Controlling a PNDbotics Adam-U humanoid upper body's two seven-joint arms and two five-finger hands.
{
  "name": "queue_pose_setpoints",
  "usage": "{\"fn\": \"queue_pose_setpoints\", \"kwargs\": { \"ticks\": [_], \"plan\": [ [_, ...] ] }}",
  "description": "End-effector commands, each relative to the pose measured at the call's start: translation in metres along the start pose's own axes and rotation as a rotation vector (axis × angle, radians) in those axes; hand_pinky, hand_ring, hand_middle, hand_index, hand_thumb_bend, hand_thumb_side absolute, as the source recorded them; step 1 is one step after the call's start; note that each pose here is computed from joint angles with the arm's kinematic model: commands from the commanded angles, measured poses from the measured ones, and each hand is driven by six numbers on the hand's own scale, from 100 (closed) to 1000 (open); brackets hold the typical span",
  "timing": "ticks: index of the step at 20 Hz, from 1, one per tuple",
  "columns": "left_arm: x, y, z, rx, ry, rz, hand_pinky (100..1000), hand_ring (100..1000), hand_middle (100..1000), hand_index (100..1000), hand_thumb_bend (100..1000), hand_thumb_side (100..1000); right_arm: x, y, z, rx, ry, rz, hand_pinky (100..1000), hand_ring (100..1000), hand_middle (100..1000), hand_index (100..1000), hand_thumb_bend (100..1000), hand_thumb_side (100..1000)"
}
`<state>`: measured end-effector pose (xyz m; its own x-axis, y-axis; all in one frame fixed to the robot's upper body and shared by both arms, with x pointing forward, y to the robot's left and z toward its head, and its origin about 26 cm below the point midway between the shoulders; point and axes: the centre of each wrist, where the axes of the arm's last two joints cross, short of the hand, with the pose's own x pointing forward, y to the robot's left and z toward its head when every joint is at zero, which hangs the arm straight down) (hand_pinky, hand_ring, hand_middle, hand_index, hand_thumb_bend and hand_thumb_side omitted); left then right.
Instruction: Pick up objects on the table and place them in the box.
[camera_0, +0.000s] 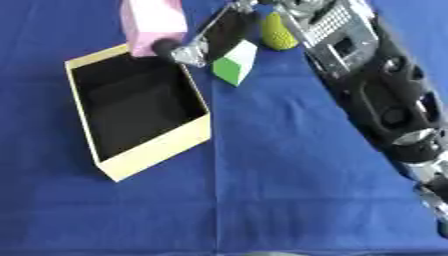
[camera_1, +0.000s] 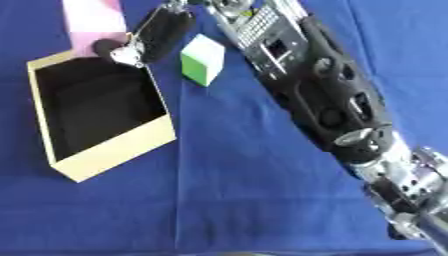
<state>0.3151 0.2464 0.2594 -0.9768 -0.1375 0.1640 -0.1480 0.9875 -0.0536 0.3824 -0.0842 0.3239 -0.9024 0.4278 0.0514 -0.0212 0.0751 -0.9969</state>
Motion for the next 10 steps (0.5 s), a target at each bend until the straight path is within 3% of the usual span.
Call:
{"fn": "queue_pose_setpoints", "kwargs": {
  "ticks": [1,6,10],
  "plan": [
    [0.005,-0.005,-0.008,-0.006,-0.044,0.031,721,825,763,809,237,602,-0.008,0.007,-0.017,0.019,0.022,0.033,870,778,336,649,100,100],
    [0.005,-0.007,-0.008,-0.011,-0.037,0.042,719,828,764,809,232,609,-0.033,0.038,-0.024,0.073,0.090,0.040,868,781,345,653,100,100],
    [0.005,-0.007,-0.007,-0.016,-0.031,0.042,719,828,765,810,230,610,-0.037,0.057,-0.030,0.123,0.083,0.048,868,790,370,668,100,100]
  ]
}}
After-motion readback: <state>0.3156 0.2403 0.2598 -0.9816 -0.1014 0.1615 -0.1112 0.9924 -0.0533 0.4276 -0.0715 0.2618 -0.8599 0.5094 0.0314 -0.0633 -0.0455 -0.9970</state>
